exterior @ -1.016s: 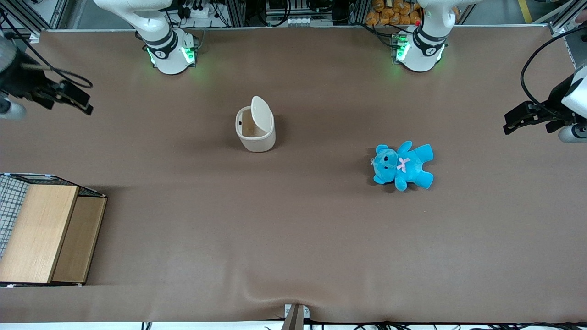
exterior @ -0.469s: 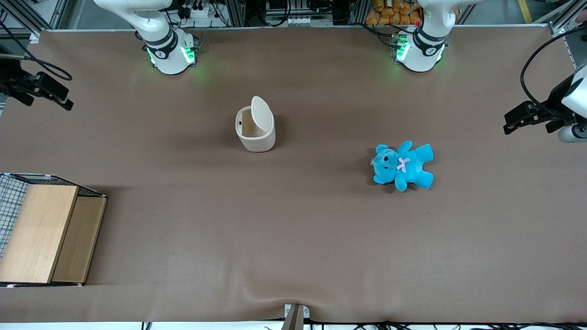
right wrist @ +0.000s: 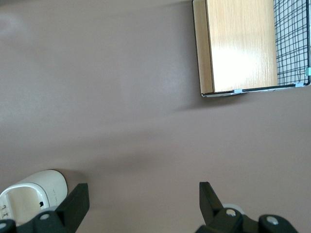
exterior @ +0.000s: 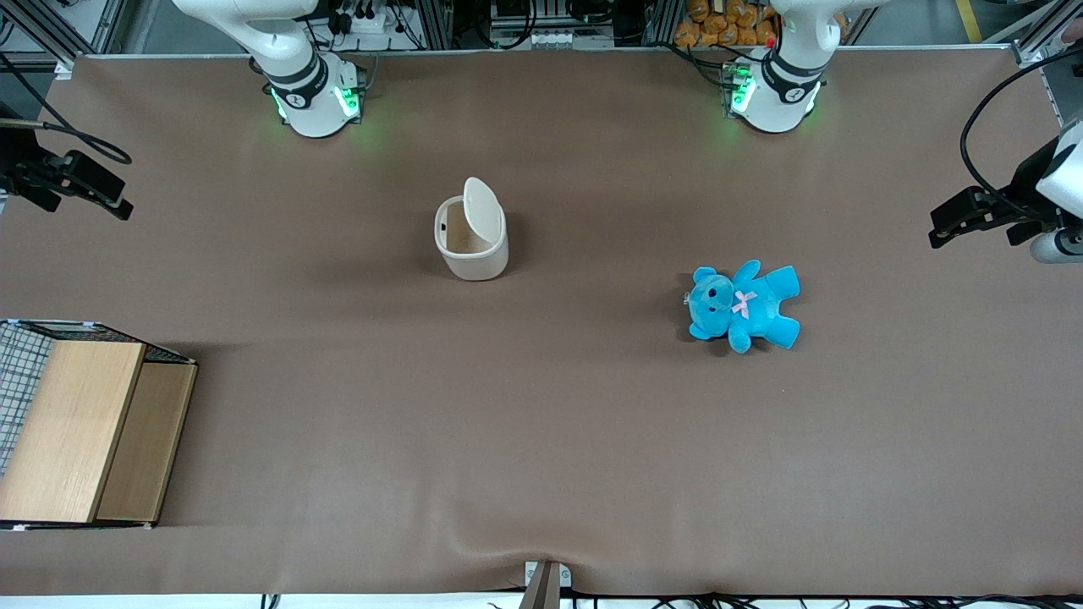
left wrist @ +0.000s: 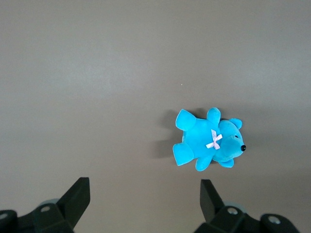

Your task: Open trash can with right arm

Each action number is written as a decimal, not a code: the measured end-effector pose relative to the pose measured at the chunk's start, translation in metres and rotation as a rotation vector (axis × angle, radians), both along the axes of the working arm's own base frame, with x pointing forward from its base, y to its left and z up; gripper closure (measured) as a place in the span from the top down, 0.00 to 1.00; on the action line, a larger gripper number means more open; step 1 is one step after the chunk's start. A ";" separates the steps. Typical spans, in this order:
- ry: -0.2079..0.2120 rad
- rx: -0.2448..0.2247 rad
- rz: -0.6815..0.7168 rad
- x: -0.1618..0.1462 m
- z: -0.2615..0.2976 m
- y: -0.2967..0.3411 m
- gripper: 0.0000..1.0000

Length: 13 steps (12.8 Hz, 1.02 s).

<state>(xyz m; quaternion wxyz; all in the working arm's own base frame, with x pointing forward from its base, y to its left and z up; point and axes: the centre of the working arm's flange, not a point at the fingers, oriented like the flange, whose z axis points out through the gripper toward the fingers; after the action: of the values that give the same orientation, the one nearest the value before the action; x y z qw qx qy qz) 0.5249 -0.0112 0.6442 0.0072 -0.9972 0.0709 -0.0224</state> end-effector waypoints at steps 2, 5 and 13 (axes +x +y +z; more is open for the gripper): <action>-0.002 0.000 0.000 0.001 0.001 0.000 1.00; -0.003 0.000 0.000 0.001 0.001 0.000 1.00; 0.007 -0.001 0.000 0.003 -0.002 0.000 1.00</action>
<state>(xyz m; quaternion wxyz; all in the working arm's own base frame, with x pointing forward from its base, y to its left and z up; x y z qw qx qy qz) 0.5278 -0.0117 0.6418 0.0066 -0.9973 0.0710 -0.0189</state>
